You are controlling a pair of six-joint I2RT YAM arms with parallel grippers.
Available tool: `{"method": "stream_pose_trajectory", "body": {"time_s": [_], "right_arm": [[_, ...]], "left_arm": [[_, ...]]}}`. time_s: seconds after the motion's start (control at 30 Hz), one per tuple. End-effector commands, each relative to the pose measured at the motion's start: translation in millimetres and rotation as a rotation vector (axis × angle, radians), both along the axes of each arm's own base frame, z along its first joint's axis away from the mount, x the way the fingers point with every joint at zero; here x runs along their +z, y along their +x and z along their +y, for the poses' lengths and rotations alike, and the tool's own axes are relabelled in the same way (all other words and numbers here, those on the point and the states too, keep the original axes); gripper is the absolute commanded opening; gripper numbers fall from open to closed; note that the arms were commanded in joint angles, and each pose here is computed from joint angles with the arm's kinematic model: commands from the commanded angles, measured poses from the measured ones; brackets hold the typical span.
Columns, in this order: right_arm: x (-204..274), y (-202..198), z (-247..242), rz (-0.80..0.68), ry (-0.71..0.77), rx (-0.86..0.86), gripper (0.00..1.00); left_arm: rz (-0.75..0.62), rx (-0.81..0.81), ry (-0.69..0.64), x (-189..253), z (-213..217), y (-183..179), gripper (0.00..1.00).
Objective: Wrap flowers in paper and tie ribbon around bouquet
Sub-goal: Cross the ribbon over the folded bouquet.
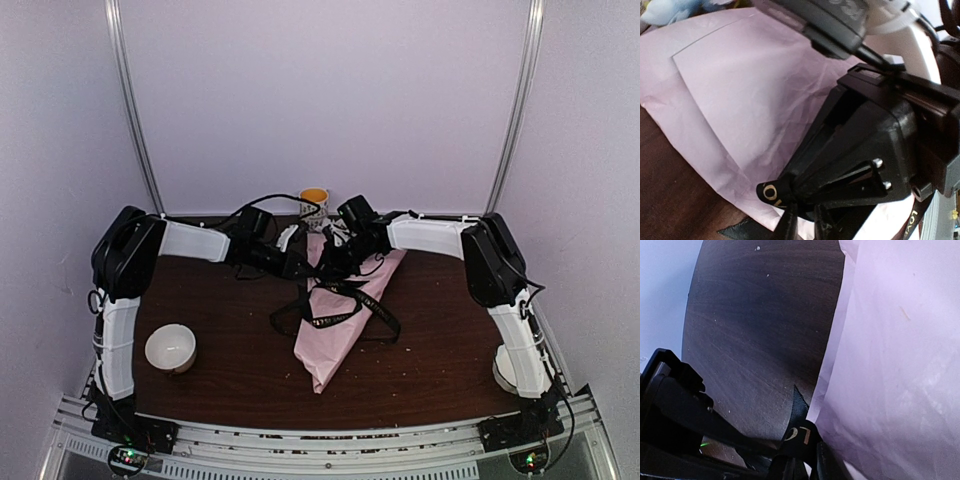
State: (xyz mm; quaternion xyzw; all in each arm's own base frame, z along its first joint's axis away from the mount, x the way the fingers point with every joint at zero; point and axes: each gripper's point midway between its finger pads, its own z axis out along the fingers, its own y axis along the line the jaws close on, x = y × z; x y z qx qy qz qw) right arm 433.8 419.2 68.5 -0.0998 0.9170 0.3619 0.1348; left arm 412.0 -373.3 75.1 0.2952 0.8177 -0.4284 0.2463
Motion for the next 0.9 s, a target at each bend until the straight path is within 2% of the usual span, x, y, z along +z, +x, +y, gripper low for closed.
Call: {"method": "stream_pose_trajectory", "body": {"time_s": [0.0,0.07,0.4,0.87], "right_arm": [[18,-1,2,-0.029,0.023,0.010,0.15],[20,0,1,-0.037,0.020,0.009,0.15],[32,1,-8,-0.068,0.000,0.000,0.15],[35,2,-19,-0.074,-0.017,-0.013,0.16]], "left_arm": [[-0.030,-0.037,-0.041,6,-9,0,0.09],[-0.024,-0.034,-0.034,2,-8,-1,0.00],[-0.005,0.068,0.065,-15,7,12,0.00],[-0.032,0.069,0.112,-12,11,17,0.00]]}}
